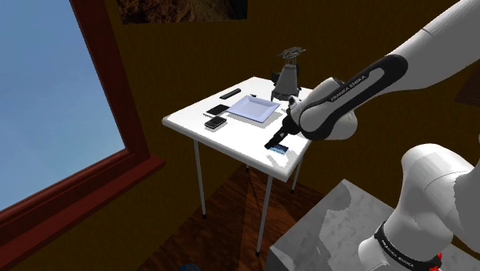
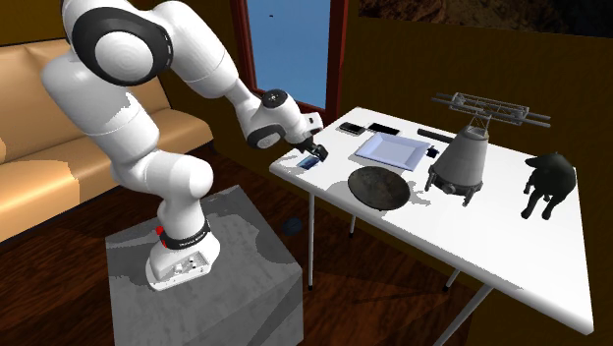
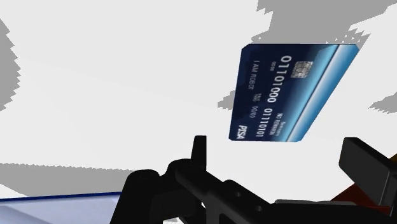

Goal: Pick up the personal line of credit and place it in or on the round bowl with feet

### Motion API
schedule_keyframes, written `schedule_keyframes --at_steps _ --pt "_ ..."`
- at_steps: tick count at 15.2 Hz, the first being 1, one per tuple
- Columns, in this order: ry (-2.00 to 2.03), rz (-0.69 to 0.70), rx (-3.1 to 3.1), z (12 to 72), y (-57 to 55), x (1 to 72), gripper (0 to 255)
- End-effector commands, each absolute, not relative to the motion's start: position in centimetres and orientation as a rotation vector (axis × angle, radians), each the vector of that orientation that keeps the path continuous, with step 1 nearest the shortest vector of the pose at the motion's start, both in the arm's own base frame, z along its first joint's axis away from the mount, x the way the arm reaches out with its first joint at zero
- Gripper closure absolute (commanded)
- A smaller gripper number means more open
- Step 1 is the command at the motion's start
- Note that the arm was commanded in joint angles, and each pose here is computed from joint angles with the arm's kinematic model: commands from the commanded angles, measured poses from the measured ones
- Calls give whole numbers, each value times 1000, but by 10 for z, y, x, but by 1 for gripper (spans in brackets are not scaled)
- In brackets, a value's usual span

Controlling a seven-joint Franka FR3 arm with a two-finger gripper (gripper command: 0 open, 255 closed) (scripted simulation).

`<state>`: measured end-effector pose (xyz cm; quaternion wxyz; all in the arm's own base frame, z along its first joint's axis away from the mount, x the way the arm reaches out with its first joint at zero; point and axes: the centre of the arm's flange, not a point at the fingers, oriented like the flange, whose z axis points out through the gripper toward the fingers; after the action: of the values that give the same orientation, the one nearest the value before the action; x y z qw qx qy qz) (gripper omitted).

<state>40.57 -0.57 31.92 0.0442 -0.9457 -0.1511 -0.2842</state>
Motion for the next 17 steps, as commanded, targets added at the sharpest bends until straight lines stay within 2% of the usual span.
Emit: schedule_keyframes --at_steps 1,6,7,17 --pt "-462 -870 -2891 317 -5 408 0" --pt "-462 -870 -2891 317 -5 408 0" --pt "-462 -870 -2891 317 -5 408 255" --pt "-462 -870 -2891 322 -5 408 255"
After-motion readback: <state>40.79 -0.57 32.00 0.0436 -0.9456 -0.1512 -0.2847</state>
